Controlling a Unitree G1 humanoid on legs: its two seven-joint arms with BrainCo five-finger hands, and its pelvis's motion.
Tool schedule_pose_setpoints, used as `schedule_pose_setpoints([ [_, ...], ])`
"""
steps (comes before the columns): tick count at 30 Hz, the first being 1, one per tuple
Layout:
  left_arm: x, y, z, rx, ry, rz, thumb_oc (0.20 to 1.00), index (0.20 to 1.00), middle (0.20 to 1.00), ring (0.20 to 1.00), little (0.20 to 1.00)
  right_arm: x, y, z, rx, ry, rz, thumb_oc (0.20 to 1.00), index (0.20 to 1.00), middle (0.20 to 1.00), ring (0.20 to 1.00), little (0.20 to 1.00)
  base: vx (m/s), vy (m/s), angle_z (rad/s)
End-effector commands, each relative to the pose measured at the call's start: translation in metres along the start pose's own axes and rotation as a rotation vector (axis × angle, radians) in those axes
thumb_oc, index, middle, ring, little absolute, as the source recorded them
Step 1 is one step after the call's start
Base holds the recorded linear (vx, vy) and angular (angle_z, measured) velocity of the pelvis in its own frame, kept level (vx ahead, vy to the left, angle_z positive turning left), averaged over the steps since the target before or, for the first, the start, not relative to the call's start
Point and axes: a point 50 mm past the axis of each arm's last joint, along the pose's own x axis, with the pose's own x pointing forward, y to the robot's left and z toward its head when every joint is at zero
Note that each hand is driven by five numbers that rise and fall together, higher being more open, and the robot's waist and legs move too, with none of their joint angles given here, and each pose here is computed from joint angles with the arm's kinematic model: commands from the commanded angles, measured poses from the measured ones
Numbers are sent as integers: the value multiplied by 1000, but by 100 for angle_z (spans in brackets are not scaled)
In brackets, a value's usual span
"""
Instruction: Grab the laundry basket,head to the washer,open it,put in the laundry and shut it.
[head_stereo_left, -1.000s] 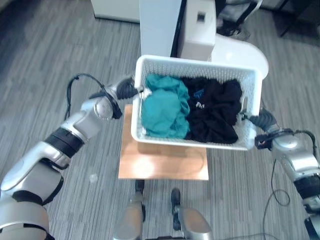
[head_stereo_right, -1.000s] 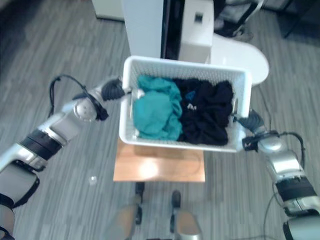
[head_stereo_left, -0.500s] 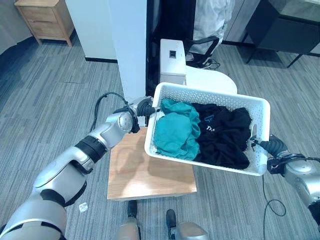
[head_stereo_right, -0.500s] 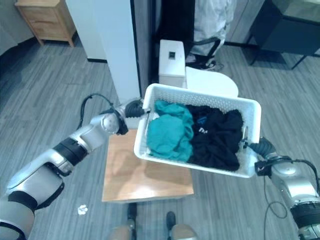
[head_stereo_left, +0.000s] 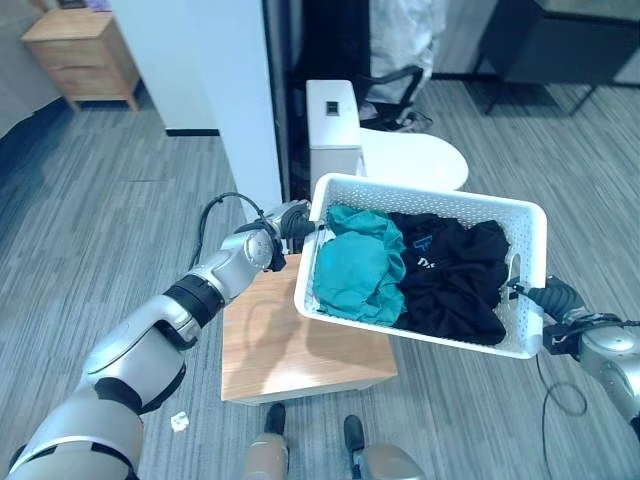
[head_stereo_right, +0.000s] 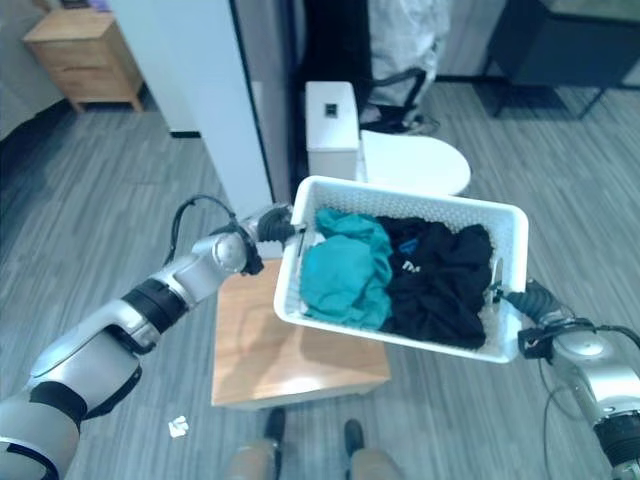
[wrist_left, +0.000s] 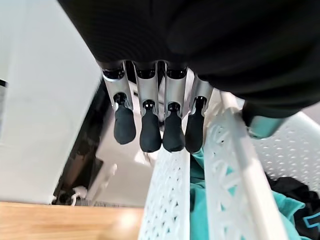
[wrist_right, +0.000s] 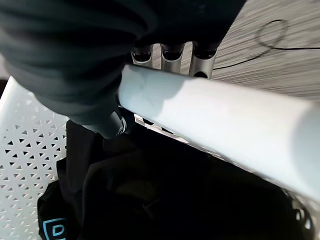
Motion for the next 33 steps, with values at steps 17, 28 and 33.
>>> schedule_pose_setpoints([
  [17,15,45,64,67,-181,135,200,200,200,200,200,19,42,60,143,-296,57,200,200,200,200,200,-214,183,-85],
  [28,18,44,75,69,-205,129,200,200,200,200,200,26,59,51,173,-257,82,200,200,200,200,200,-68,-23,-83],
  [33,20,39,76,61,-204,116,200,200,200,200,200,24,57,47,193,-254,76,200,200,200,200,200,-53,-64,-13],
])
